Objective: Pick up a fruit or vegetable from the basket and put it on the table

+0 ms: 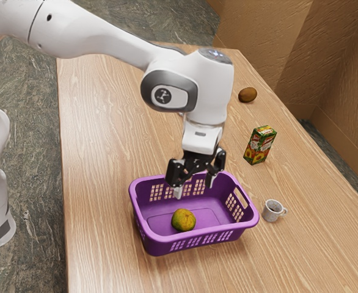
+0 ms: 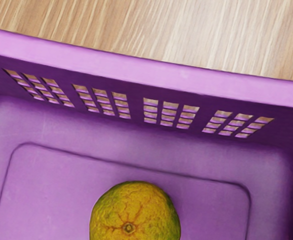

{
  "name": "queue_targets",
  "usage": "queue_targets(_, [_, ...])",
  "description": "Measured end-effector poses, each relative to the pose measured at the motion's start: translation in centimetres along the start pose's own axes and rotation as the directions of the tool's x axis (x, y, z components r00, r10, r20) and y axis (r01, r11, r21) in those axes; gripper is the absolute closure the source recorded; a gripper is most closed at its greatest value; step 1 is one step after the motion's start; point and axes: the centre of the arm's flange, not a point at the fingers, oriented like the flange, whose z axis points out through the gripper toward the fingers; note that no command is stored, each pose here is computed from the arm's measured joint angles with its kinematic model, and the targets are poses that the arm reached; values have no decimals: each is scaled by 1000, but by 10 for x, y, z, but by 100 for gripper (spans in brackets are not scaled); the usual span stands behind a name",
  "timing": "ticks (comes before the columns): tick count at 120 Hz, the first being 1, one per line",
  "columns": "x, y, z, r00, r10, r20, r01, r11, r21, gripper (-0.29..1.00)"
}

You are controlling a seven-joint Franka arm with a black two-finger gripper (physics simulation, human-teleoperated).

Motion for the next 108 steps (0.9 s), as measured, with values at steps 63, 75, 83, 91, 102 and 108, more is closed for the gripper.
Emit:
queue_targets(63, [2,-8,53,997,-5,82,9,999,-50,0])
queue_targets(75, [1,-9,60,995,-7,95,12,999,-52,0])
queue_targets(83, [1,-10,65,994,-7,105,13,999,-52,0])
queue_targets(91, [0,-11,73,993,-9,115,16,998,-58,0])
queue_targets(102, [-2,-12,82,992,-15,123,23,998,-65,0])
queue_targets(108, [-2,-13,87,992,-17,126,26,997,-69,0])
